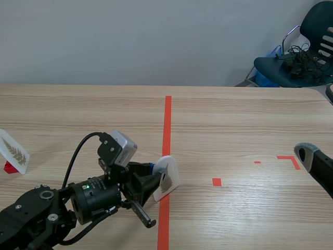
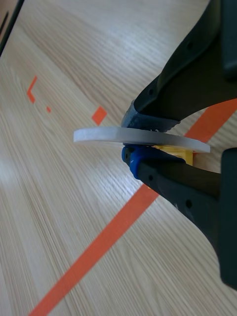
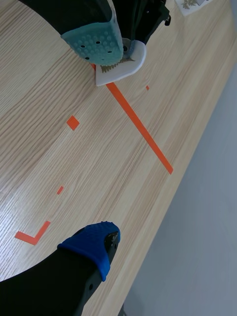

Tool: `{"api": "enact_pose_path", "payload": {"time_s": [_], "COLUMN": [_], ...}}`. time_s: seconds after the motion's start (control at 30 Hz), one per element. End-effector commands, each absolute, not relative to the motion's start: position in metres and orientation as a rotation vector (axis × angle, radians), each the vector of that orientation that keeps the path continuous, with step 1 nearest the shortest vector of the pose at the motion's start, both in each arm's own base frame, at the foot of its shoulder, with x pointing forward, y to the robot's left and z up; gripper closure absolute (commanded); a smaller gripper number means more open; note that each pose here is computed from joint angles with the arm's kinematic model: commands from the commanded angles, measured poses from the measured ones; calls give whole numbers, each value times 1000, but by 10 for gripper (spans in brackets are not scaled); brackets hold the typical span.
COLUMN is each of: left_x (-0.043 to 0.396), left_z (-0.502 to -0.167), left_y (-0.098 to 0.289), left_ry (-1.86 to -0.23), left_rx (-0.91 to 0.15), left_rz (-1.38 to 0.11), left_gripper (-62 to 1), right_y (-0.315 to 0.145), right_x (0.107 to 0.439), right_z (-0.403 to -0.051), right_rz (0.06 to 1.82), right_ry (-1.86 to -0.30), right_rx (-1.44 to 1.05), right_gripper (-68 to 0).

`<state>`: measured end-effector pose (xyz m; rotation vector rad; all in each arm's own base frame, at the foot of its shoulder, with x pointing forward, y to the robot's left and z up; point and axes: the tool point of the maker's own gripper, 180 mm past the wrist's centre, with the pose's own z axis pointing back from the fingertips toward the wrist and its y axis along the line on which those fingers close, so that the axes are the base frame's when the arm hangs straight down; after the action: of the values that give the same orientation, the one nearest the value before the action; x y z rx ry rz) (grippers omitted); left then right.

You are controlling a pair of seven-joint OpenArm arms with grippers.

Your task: Do the leaf sorting experiment

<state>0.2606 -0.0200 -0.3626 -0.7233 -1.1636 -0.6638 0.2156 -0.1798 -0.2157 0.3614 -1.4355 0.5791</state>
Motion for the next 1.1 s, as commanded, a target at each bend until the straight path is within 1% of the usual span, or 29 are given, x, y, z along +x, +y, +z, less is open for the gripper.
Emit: {"api": "enact_pose_path", "payload": {"time_s": [0.0,0.1,0.17,0.23,0.3,0.4,0.5,0.57,0.8,0.9,1.03,1.07], "left_x": [264,263,264,266,272,279,283,283,279,279,276,277], "left_z": [-340,-313,-297,-291,-294,-304,-316,-322,-339,-345,-349,-348], "left_y": [-19,-4,13,35,66,120,169,195,248,258,264,265], "left_ry": [-1224,-1287,-1334,-1355,-1361,-1370,-1353,-1345,-1316,-1305,-1295,-1295], "left_rx": [-752,-774,-744,-686,-602,-444,-286,-225,-125,-110,-97,-95], "left_rz": [-666,-617,-584,-545,-456,-289,-169,-96,36,71,72,68], "left_gripper": [-55,-55,-55,-55,-55,-55,-55,-55,-55,-55,-58,-68], "right_y": [-179,-179,-179,-179,-179,-179,-179,-179,-179,-179,-179,-179], "right_x": [219,219,219,219,219,219,219,219,219,219,219,219], "right_z": [-208,-207,-207,-207,-207,-207,-207,-207,-207,-207,-207,-207], "right_rz": [575,575,575,575,575,575,575,575,575,575,575,575], "right_ry": [-1470,-1470,-1471,-1471,-1471,-1471,-1471,-1471,-1471,-1471,-1471,-1471], "right_rx": [365,364,364,365,365,365,365,365,365,365,365,365], "right_gripper": [-679,-679,-679,-679,-679,-679,-679,-679,-679,-679,-679,-679]}}
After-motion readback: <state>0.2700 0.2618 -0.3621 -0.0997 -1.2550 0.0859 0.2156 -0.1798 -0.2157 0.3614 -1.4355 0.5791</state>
